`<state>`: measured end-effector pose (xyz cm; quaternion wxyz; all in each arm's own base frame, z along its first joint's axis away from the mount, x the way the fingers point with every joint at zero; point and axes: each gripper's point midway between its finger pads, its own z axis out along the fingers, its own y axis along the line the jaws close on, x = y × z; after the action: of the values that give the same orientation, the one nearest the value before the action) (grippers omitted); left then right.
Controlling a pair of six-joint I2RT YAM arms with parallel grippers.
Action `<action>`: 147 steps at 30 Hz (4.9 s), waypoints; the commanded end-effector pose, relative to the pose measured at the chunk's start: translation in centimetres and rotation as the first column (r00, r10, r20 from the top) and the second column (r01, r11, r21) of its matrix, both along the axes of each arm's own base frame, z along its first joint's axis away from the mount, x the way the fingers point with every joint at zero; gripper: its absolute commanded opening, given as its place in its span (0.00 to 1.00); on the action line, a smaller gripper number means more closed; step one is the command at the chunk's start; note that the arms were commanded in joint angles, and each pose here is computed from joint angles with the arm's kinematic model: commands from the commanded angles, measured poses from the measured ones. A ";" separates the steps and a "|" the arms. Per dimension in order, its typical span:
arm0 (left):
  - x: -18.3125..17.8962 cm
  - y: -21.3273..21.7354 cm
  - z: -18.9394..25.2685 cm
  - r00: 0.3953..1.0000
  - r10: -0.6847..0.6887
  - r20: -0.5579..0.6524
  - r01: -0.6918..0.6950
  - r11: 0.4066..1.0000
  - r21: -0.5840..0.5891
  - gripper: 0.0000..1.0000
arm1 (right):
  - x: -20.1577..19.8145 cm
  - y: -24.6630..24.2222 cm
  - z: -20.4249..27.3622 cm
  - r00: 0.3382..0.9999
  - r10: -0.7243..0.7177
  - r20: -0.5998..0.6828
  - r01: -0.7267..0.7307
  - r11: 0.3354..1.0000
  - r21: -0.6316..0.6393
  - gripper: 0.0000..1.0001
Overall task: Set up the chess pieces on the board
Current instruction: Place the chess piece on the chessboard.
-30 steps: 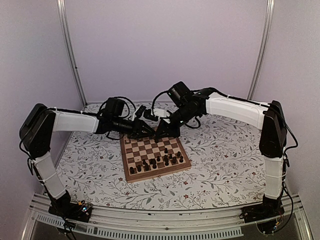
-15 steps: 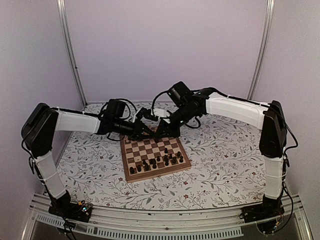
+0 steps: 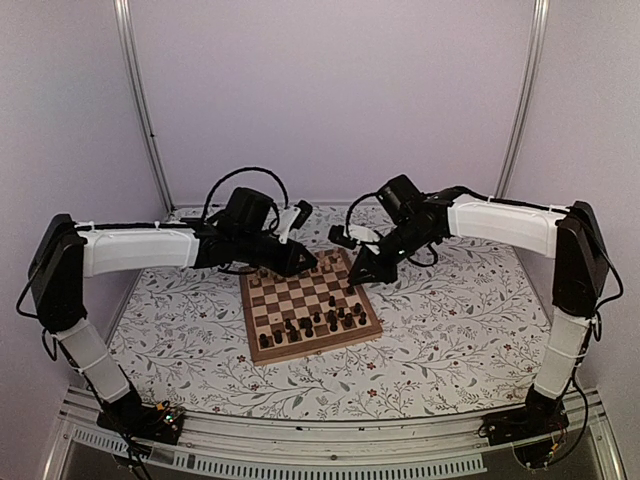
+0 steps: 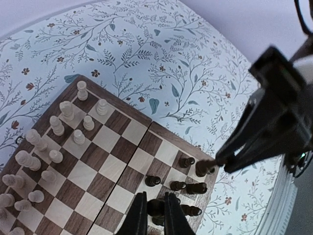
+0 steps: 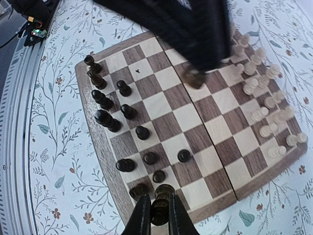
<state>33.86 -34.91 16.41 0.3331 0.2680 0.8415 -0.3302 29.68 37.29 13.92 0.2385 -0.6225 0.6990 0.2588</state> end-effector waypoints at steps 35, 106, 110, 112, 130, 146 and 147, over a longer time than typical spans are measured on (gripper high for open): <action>-8.3 7.3 -7.7 0.993 -0.079 0.088 0.032 0.897 0.440 0.05 | 2.7 -5.1 3.7 0.991 -0.116 0.061 0.106 0.984 0.144 0.05; -3.6 7.1 7.3 0.877 0.058 0.478 -0.159 0.972 0.174 0.47 | -0.7 -0.7 4.6 1.000 0.030 0.007 -0.031 0.993 0.112 0.05; -1.3 7.9 12.9 0.771 0.203 0.604 -0.260 0.965 0.008 0.73 | -2.2 1.0 3.9 0.996 0.085 0.004 -0.086 0.994 0.062 0.05; -0.4 7.8 14.5 0.744 0.242 0.623 -0.278 0.960 -0.041 0.76 | -3.0 2.0 3.3 0.993 0.115 -0.001 -0.115 0.993 0.034 0.05; 1.2 12.6 12.7 0.762 0.350 0.545 -0.333 0.933 -0.134 0.73 | -6.2 6.0 -2.4 0.977 0.208 -0.047 -0.212 0.969 -0.125 0.06; 1.0 11.9 12.3 0.781 0.319 0.537 -0.298 0.946 -0.128 0.72 | -5.6 6.4 -4.7 0.980 0.189 -0.055 -0.196 0.965 -0.171 0.08; 1.0 11.9 12.3 0.781 0.320 0.536 -0.299 0.946 -0.128 0.72 | -5.6 6.4 -4.9 0.981 0.188 -0.056 -0.194 0.966 -0.173 0.09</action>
<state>34.70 -22.42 27.58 0.6053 0.2030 0.7472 -0.1845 23.85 43.18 9.65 0.1438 -0.7015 0.6568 0.2363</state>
